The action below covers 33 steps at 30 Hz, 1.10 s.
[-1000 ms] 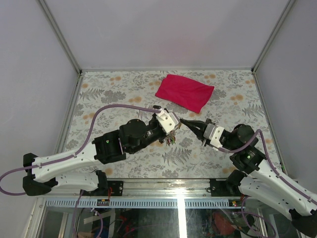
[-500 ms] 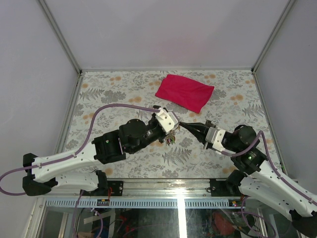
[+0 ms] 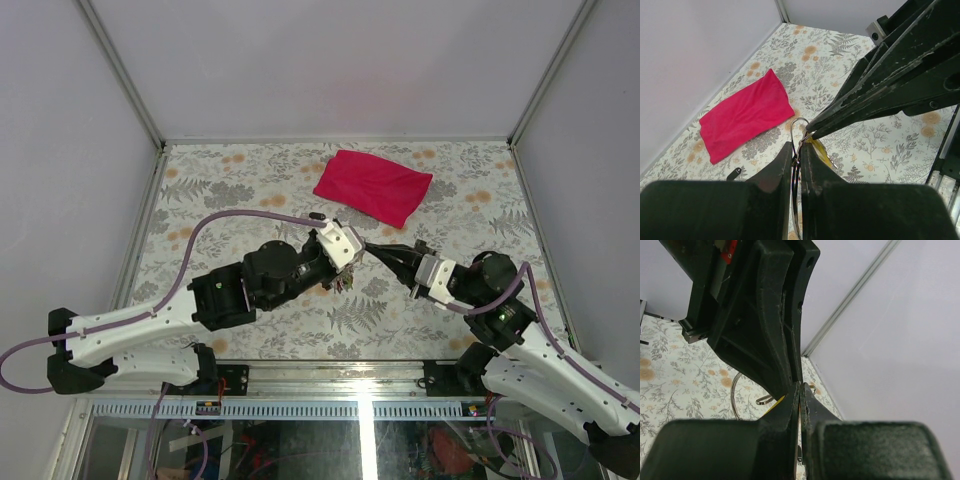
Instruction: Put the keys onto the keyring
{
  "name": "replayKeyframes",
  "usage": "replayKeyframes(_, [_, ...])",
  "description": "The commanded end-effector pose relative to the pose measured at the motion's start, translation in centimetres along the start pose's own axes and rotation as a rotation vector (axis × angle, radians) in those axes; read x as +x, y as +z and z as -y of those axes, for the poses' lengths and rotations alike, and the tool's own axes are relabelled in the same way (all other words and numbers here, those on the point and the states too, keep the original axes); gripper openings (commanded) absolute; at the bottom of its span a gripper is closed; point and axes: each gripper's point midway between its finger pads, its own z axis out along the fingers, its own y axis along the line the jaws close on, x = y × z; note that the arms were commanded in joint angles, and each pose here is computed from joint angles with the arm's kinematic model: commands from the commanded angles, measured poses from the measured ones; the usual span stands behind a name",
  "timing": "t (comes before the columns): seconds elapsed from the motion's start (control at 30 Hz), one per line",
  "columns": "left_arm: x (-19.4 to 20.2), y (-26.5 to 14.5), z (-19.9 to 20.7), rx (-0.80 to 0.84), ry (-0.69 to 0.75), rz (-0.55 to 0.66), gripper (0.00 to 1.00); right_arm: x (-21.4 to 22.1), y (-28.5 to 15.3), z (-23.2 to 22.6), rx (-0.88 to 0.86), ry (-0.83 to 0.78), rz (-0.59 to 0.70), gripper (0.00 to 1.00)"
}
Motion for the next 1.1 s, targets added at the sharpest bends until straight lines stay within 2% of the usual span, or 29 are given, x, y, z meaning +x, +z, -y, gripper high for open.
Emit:
replayKeyframes(0.0, [-3.0,-0.1,-0.4,-0.011,-0.04,0.092,0.0,-1.6,0.0,1.5,0.067,-0.047,0.047,0.0])
replayKeyframes(1.07, [-3.5,-0.2,-0.5,-0.01,-0.041,0.102,0.0,0.3,0.0,0.5,0.03,-0.035,-0.011,0.0])
